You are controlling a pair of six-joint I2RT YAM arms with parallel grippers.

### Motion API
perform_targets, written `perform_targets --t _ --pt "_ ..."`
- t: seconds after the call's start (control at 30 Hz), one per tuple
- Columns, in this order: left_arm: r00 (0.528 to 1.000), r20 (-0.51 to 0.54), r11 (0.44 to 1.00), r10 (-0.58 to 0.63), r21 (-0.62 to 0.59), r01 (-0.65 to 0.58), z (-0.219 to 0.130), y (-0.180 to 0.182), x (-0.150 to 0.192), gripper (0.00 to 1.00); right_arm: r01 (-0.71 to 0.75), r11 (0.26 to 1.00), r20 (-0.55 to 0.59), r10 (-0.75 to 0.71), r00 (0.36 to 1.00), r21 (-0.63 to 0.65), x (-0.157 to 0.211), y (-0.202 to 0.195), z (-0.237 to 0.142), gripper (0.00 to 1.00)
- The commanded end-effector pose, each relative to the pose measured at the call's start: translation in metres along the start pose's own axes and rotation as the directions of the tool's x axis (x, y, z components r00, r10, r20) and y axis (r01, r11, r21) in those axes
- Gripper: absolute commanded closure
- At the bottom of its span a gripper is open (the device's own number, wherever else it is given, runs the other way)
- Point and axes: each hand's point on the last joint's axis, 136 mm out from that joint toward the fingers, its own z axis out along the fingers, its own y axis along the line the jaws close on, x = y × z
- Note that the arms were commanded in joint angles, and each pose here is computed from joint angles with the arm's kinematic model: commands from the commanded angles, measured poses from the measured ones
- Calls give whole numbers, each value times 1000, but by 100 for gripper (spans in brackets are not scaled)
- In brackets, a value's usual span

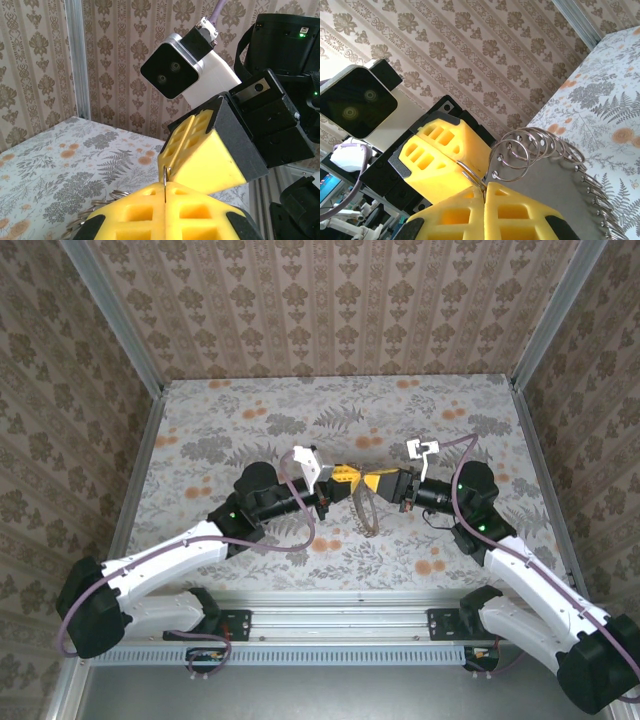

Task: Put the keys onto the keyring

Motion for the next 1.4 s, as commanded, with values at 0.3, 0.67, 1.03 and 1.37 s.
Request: perform_targets --t 0.3,0.67,1.03,1.37 --pt "999 22 999 -23 29 22 4 0 -18 100 83 996 71 -80 994 -45 -28 24 2 84" --pt "998 2 997 -66 45 66 9 -1 -12 100 95 994 71 -91 993 -54 -29 28 1 100" --pt "994 6 990 -114 85 113 12 -5 -12 100 110 993 95 -106 990 -39 -34 26 0 83" --pt "984 -17 976 -179 122 180 13 -6 -11 100 126 991 107 -119 987 -53 -38 32 0 99"
